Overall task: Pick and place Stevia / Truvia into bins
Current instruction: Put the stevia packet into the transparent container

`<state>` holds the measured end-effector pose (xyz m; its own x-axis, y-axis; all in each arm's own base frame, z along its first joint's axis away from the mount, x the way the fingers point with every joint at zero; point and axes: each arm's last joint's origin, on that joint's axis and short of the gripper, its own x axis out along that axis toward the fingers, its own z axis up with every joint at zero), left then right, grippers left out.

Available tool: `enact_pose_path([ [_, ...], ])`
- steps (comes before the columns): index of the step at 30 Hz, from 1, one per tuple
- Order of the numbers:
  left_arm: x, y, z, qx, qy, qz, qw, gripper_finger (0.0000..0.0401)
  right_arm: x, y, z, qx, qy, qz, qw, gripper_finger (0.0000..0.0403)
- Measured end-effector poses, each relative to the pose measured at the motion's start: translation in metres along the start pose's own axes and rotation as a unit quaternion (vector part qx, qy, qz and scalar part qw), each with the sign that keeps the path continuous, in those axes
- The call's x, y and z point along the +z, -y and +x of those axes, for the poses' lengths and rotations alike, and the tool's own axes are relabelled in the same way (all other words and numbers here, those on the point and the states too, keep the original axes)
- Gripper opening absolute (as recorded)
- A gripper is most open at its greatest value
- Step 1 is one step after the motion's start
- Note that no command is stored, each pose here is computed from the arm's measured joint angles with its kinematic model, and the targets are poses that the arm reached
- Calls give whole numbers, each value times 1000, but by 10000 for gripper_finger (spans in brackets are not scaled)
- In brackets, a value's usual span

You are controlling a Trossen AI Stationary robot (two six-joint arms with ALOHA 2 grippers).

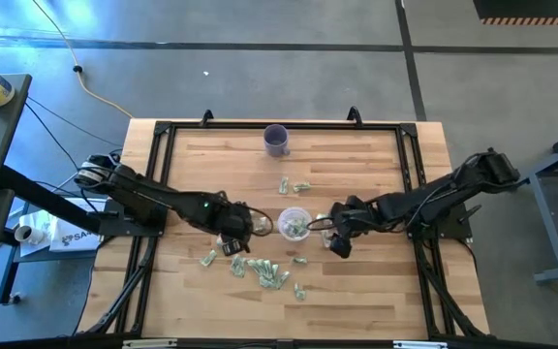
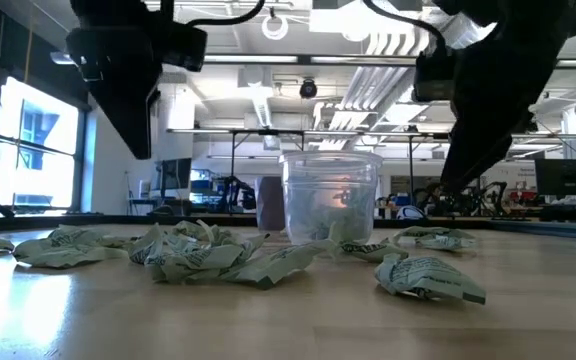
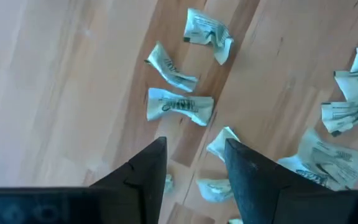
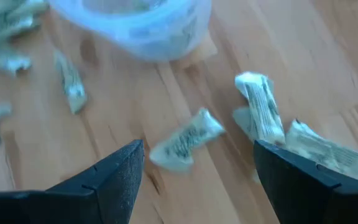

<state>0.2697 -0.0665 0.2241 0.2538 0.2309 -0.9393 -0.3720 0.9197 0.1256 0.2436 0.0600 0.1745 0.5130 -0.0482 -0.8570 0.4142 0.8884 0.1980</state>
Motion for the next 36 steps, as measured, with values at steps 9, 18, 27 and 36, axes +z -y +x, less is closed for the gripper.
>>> enact_pose_path([
  [9, -10, -26, 10, 20, -3, 6, 1000, 193, -12, -13, 38, -44, -25, 74, 996, 293],
  [18, -24, -69, 17, 35, -15, -1, 999, 193, -19, -15, 60, -101, -31, 152, 983, 228],
  [27, -33, -112, 28, -13, 1, -31, 999, 193, -21, -15, 46, -62, -82, 166, 981, 12],
  [36, -34, -134, 40, -127, 8, -37, 991, 193, 28, -8, -23, 116, 38, 187, 975, 8],
])
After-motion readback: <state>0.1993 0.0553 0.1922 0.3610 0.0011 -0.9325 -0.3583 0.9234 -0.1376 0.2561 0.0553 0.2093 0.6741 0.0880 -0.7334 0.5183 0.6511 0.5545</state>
